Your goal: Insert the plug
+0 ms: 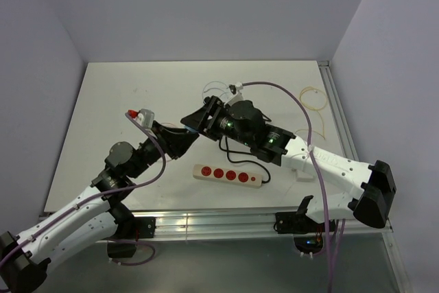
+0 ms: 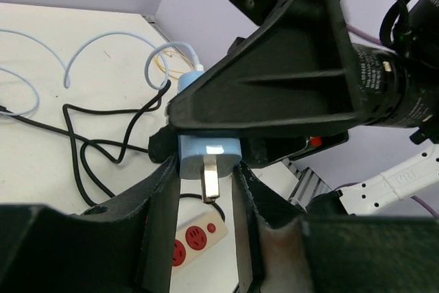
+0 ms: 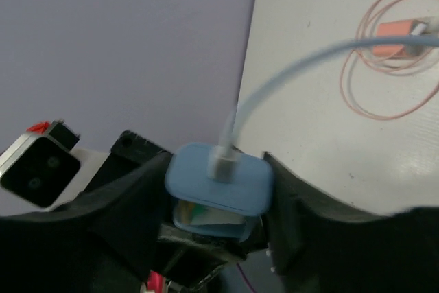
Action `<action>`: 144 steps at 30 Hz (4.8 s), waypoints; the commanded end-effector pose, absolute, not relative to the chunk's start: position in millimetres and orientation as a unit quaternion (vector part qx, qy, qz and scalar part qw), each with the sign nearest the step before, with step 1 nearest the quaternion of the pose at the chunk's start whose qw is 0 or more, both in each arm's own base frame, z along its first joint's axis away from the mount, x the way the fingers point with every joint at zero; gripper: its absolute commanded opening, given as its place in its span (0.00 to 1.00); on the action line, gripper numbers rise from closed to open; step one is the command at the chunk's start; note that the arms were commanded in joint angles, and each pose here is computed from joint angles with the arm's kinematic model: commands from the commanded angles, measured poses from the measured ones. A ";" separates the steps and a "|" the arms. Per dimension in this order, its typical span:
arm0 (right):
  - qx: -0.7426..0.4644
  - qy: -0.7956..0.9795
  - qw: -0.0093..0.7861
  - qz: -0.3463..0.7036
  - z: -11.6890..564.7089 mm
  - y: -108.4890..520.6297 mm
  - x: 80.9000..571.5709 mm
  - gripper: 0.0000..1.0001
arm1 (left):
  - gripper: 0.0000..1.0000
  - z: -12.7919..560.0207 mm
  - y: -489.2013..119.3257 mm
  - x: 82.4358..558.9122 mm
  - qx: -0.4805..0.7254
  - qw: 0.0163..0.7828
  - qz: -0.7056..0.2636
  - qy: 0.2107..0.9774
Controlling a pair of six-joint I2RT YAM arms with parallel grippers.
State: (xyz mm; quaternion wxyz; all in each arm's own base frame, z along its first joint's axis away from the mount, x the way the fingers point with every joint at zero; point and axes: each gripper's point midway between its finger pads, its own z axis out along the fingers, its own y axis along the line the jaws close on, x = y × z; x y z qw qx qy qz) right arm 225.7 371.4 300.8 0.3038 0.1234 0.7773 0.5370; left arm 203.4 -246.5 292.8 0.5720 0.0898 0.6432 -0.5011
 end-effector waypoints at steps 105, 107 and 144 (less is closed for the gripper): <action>0.061 0.977 0.196 0.062 107.8 144.1 194.5 0.00 | 0.90 177.7 -213.0 249.4 -0.122 0.464 -0.339 0.809; 0.080 0.976 0.183 0.082 102.2 150.3 189.2 0.00 | 0.89 172.0 -213.5 249.9 -0.123 0.459 -0.335 0.814; 0.059 0.985 0.141 0.085 81.0 206.2 174.2 0.00 | 0.90 142.5 -223.6 244.3 -0.112 0.430 -0.349 0.825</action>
